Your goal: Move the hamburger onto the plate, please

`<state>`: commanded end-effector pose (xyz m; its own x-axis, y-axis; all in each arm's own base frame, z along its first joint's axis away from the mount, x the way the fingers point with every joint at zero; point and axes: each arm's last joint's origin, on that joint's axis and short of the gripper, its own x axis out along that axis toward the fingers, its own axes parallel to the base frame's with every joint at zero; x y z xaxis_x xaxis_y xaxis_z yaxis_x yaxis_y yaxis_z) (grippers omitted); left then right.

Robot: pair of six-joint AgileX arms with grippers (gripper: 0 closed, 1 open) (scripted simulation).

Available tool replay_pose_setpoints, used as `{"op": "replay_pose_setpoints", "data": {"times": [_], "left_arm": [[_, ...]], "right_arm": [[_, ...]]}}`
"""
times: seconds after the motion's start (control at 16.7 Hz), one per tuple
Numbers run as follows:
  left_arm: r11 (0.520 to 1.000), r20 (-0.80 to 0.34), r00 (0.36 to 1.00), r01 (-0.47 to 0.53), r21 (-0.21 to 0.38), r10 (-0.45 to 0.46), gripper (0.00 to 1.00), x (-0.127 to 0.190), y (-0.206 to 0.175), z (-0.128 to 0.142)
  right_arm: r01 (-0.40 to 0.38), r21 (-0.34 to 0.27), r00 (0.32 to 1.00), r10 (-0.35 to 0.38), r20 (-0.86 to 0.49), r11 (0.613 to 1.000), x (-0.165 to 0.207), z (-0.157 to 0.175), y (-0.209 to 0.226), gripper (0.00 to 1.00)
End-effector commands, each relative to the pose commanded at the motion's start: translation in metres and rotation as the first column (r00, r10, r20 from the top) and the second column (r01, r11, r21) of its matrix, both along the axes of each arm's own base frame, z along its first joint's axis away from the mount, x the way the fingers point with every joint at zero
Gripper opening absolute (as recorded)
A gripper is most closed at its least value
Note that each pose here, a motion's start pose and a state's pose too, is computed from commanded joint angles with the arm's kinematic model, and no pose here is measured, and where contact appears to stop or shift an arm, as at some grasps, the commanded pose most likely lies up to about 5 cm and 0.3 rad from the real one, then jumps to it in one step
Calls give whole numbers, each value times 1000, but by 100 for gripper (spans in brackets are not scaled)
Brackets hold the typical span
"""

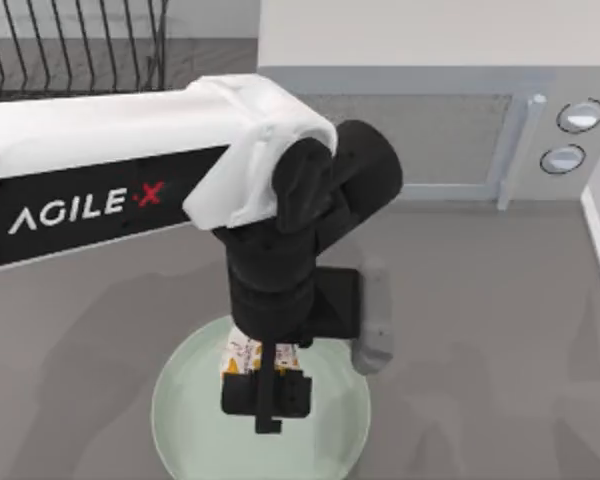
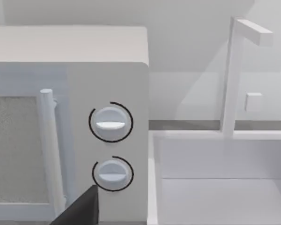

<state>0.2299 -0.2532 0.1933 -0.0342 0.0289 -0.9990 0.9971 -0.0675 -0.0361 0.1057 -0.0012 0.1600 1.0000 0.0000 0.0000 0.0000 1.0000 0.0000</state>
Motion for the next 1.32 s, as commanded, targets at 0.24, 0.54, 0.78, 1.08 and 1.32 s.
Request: {"op": "replay_pose_setpoints", "data": {"times": [0.24, 0.54, 0.78, 1.08, 1.32], "left_arm": [[1000, 1, 1000, 3, -1, -3, 0, 0, 1, 0], [1000, 4, 1000, 4, -4, -4, 0, 0, 1, -24], [1000, 0, 1000, 7, 0, -7, 0, -1, 3, -45], [1000, 0, 1000, 7, 0, -7, 15, -1, 3, -45], [1000, 0, 1000, 7, 0, -7, 45, -1, 3, -45]], "right_arm": [[0, 0, 1000, 0, 0, 1000, 0, 0, 0, 100], [0, 0, 1000, 0, 0, 1000, 0, 0, 0, 100], [0, 0, 1000, 0, 0, 1000, 0, 0, 0, 100], [0, 0, 1000, 0, 0, 1000, 0, 0, 0, 100], [0, 0, 1000, 0, 0, 1000, 0, 0, 0, 100]]}}
